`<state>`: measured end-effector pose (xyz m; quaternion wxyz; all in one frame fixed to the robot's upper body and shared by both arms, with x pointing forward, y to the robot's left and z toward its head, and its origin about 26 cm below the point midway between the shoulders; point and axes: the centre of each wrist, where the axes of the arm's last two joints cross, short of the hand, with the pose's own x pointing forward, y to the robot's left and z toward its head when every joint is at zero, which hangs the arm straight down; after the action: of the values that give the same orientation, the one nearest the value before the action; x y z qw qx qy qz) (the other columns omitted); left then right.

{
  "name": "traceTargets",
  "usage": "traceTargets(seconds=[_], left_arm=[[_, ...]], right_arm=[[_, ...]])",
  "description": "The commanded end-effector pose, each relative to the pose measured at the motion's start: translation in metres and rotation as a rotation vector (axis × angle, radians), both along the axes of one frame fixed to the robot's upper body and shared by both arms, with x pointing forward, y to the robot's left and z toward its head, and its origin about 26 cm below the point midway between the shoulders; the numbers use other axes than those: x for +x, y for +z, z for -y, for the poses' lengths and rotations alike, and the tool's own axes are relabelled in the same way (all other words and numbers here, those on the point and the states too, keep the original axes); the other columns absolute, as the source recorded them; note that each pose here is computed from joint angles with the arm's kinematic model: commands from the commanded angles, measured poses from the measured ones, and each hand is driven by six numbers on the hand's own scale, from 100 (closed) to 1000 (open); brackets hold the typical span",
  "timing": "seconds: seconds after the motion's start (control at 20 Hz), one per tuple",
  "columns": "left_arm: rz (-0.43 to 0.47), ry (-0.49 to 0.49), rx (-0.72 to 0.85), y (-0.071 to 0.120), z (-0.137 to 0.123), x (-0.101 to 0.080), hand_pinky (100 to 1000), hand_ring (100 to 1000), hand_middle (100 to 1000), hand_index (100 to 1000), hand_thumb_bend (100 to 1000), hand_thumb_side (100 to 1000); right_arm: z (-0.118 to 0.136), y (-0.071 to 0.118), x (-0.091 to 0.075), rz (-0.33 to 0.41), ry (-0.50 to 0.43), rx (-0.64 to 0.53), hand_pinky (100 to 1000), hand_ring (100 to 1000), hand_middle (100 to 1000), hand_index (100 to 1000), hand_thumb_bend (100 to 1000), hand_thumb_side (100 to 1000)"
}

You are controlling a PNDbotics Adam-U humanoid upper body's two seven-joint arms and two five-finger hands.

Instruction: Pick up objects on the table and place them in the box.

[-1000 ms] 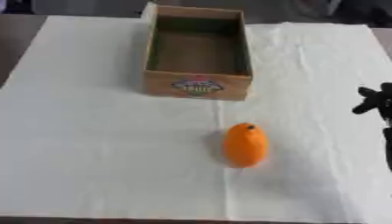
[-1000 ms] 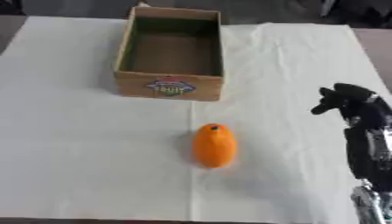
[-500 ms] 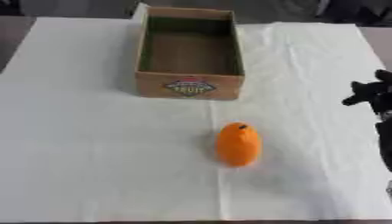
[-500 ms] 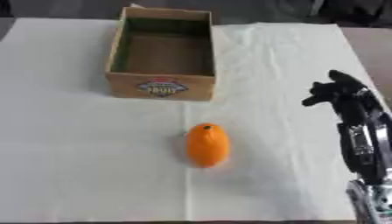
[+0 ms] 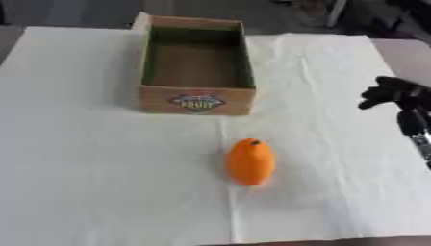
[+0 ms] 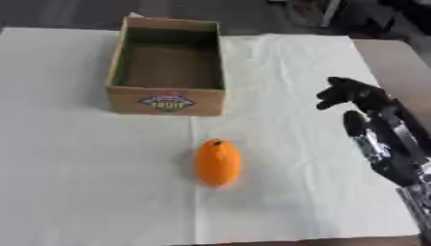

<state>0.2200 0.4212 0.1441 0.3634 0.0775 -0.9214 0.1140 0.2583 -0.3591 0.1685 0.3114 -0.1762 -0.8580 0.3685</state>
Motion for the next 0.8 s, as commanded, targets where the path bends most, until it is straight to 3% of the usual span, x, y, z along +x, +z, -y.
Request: traceTargets(seconds=[0.05, 0.4, 0.65, 0.8], left_arm=[[0.014, -0.001, 0.041, 0.011, -0.002, -0.002, 419, 498, 508, 611, 100, 666], [0.008, -0.011, 0.039, 0.01, -0.001, -0.002, 419, 497, 508, 610, 100, 666], [0.003, -0.019, 0.036, 0.008, 0.001, -0.002, 419, 497, 507, 609, 100, 666], [-0.002, -0.025, 0.037, 0.007, 0.001, -0.001, 418, 496, 506, 608, 100, 666]], right_arm=[[0.003, 0.022, 0.002, 0.017, -0.006, -0.148, 878, 709, 737, 929, 100, 918], [-0.005, 0.05, 0.011, 0.007, -0.009, -0.412, 901, 763, 780, 954, 100, 912], [-0.016, 0.065, 0.017, 0.015, -0.018, -0.562, 919, 765, 763, 956, 134, 676], [-0.027, 0.066, 0.022, 0.052, -0.015, -0.575, 924, 766, 771, 962, 130, 611]])
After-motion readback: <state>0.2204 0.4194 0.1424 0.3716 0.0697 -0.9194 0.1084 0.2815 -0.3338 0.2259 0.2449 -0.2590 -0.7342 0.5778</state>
